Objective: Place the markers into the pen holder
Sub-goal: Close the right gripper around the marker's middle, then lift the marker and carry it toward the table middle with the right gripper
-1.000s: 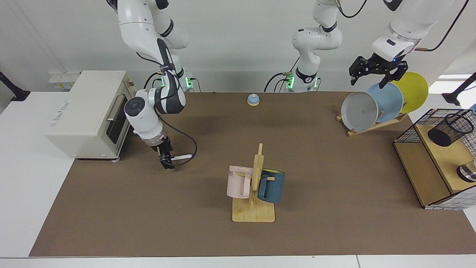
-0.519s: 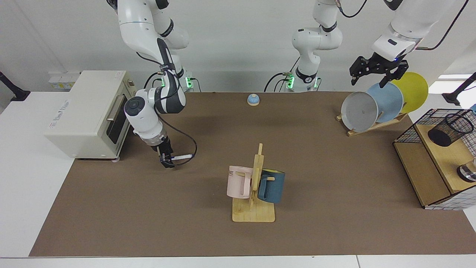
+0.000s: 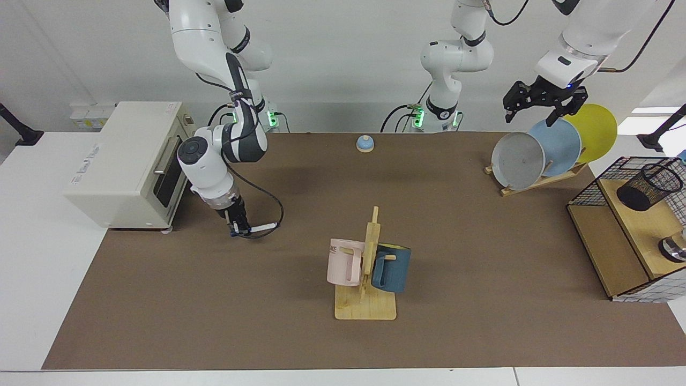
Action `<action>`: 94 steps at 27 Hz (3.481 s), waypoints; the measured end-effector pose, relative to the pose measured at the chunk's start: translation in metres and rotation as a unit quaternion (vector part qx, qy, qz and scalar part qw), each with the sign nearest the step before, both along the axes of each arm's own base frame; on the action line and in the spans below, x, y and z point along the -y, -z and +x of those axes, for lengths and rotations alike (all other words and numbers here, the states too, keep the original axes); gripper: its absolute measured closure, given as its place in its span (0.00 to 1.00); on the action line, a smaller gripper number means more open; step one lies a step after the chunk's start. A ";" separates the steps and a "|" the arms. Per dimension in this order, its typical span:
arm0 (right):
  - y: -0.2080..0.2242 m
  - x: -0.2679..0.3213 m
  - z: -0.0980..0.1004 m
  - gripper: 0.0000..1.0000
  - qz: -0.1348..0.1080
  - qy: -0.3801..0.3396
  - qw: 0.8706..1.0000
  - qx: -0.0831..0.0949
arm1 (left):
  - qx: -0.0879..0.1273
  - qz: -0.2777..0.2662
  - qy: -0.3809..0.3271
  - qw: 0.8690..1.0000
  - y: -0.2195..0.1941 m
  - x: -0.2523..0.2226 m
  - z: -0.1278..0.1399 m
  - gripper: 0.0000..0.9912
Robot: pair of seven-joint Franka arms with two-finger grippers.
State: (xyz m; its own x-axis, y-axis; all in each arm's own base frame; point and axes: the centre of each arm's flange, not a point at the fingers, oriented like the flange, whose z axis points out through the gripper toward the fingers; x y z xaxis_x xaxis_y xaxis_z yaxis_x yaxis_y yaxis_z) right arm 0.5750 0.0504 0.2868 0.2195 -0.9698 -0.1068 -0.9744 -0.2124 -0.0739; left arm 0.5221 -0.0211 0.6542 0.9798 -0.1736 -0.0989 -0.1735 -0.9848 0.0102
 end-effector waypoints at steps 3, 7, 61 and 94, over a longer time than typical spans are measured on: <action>0.000 0.000 0.000 0.82 0.000 0.000 1.000 0.000 | 0.000 0.000 0.001 1.000 0.000 0.001 0.000 0.00; 0.000 0.000 0.000 0.82 0.000 0.000 1.000 0.000 | 0.000 0.000 0.001 1.000 0.000 0.001 0.000 0.00; -0.331 -0.270 -0.158 0.82 0.067 0.093 0.993 -0.008 | 0.003 -0.042 0.100 0.994 -0.001 -0.002 -0.001 0.00; -0.273 -0.388 -0.128 0.82 0.096 0.092 0.991 -0.015 | 0.027 -0.083 0.622 0.778 0.042 0.107 -0.034 0.07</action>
State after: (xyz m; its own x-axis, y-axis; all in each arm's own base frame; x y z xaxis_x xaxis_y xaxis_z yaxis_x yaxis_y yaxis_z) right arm 0.4471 0.4381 0.5594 0.0358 -0.9540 -0.2978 -0.9976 -0.0166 -0.0667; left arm 0.4879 -0.1284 0.6119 0.0450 -0.9971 0.0607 -0.9961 -0.0402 0.0787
